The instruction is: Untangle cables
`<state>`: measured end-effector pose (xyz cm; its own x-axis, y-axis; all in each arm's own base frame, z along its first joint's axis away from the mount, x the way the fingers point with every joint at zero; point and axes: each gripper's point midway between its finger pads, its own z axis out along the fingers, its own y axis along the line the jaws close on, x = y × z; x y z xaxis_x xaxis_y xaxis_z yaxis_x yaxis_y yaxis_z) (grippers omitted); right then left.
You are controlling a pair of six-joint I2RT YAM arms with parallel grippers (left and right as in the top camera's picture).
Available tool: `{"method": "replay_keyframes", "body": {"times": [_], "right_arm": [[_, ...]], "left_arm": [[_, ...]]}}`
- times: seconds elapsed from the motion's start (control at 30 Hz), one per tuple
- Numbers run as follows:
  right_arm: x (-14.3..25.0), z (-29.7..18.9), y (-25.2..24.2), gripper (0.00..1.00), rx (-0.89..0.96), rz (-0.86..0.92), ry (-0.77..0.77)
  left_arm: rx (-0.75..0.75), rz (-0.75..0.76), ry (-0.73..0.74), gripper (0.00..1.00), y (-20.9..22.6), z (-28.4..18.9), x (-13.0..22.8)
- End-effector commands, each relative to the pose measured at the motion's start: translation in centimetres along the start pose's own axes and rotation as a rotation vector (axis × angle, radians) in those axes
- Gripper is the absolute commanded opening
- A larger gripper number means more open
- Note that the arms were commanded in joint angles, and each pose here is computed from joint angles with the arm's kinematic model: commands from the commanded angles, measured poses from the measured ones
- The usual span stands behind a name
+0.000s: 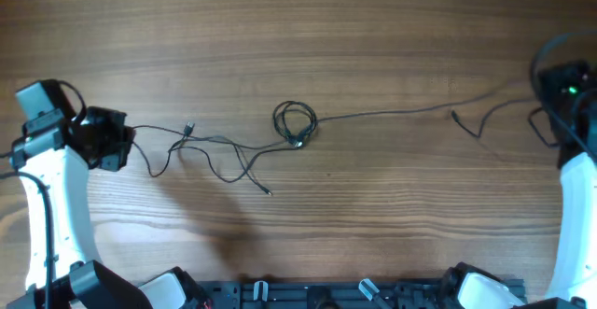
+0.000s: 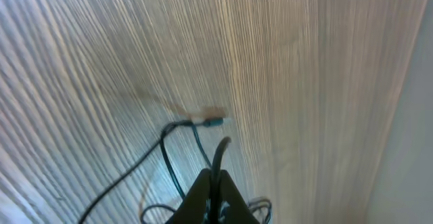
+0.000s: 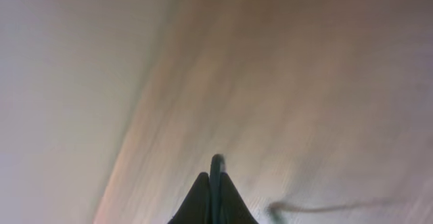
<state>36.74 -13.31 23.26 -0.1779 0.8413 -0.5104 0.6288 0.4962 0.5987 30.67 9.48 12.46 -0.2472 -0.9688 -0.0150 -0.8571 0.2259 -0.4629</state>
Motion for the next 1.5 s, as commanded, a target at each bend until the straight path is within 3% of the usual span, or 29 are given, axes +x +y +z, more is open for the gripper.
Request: {"method": "replay_keyframes", "body": {"times": [0.0,0.17,0.33,0.5,0.67,0.8,0.93,1.03,1.1,1.33,1.4,1.47], "right_arm": [[5.9,-1.7,7.7,0.05,-0.288,-0.415,0.146],[15.1,-0.6,10.0,0.05,-0.29,-0.705,0.254],[24.0,2.6,8.6,0.05,-0.227,-0.844,0.424],[34.0,4.6,6.6,0.08,-0.292,-1.074,0.647],[39.0,5.5,5.4,0.14,-0.296,-1.133,0.714],[38.9,5.4,5.9,0.24,-0.243,-1.081,0.688],[39.4,5.0,6.6,0.29,-0.22,-0.901,0.72],[39.8,5.2,7.2,0.38,-0.193,-0.832,0.682],[40.0,5.5,6.9,0.39,-0.152,-0.799,0.656],[40.9,6.6,6.0,0.57,-0.075,-0.714,0.616],[40.8,7.2,5.3,0.72,-0.028,-0.677,0.594],[41.0,7.4,5.2,0.75,-0.022,-0.664,0.593]], "left_arm": [[0.009,0.065,0.007,0.04,-1.6,0.3,2.2],[0.001,0.179,0.006,0.07,-3.1,1.0,4.8],[0.002,0.238,0.029,0.09,-3.6,1.3,6.4],[0.003,0.25,0.035,0.09,-3.7,1.4,6.9],[0.002,0.256,0.04,0.09,-3.7,1.4,7.1],[0.002,0.274,0.049,0.08,-3.9,1.5,7.8],[0.007,0.303,0.062,0.06,-4.2,1.6,8.7],[0.008,0.321,0.071,0.07,-4.4,1.7,9.4],[0.007,0.325,0.071,0.06,-4.4,1.7,9.5],[0.0,0.325,0.057,0.06,-4.3,1.7,9.2],[-0.001,0.325,0.057,0.06,-4.3,1.7,9.2],[0.0,0.325,0.057,0.07,-4.3,1.7,9.2]]}}
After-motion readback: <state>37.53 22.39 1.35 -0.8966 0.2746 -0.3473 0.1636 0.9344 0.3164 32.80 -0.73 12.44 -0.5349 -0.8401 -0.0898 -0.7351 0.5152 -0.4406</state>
